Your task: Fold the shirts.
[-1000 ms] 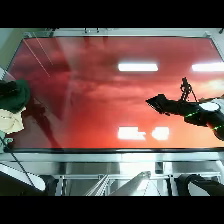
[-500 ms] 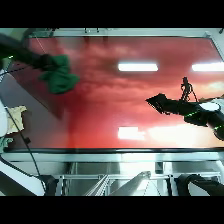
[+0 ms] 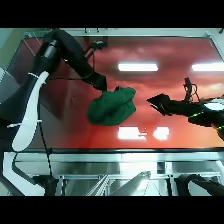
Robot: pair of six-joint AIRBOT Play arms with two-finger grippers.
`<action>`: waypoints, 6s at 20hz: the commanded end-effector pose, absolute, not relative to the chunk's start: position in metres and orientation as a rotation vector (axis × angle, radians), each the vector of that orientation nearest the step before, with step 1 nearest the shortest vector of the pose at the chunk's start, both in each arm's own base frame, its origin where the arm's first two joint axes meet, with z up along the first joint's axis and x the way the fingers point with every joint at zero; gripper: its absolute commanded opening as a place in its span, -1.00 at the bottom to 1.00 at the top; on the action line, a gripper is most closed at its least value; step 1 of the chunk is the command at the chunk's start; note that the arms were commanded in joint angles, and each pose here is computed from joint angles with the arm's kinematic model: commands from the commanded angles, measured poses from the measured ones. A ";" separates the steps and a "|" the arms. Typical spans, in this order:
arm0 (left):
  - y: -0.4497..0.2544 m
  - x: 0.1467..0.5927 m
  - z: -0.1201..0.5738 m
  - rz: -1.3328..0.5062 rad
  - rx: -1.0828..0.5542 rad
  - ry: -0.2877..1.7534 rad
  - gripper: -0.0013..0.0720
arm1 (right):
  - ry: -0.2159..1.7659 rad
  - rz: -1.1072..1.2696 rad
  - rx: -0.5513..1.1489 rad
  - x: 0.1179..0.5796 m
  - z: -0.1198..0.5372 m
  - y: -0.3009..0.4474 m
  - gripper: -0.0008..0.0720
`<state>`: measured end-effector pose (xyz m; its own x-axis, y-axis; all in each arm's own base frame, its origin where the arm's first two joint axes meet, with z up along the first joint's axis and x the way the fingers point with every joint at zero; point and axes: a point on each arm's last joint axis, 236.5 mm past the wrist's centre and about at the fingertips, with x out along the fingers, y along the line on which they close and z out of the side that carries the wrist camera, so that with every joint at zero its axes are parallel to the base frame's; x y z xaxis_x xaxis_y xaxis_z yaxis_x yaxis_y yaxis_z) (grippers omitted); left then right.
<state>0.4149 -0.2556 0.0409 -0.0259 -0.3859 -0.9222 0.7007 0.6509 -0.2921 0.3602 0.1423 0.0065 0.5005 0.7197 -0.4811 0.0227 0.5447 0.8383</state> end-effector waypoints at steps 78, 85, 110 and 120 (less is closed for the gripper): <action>-0.181 0.374 -0.057 -0.868 -0.222 1.630 0.95 | 0.874 0.307 0.633 0.466 -0.003 0.094 0.37; -0.120 0.375 0.010 -0.781 -0.308 1.551 0.95 | 0.981 0.335 0.759 0.427 0.023 0.051 0.38; 0.022 0.411 -0.091 -0.187 -0.924 1.292 0.35 | 1.140 0.121 0.682 0.405 -0.042 0.005 0.81; -0.025 0.461 -0.070 -0.368 -0.793 1.314 -0.90 | 1.257 0.030 0.881 0.399 -0.094 0.001 0.80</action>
<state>0.4527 -0.0196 -0.0781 0.2490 -0.6443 -0.7231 -0.2084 0.6935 -0.6897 0.4008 -0.0040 -0.0717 0.3886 0.4336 -0.8130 0.3586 0.7416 0.5669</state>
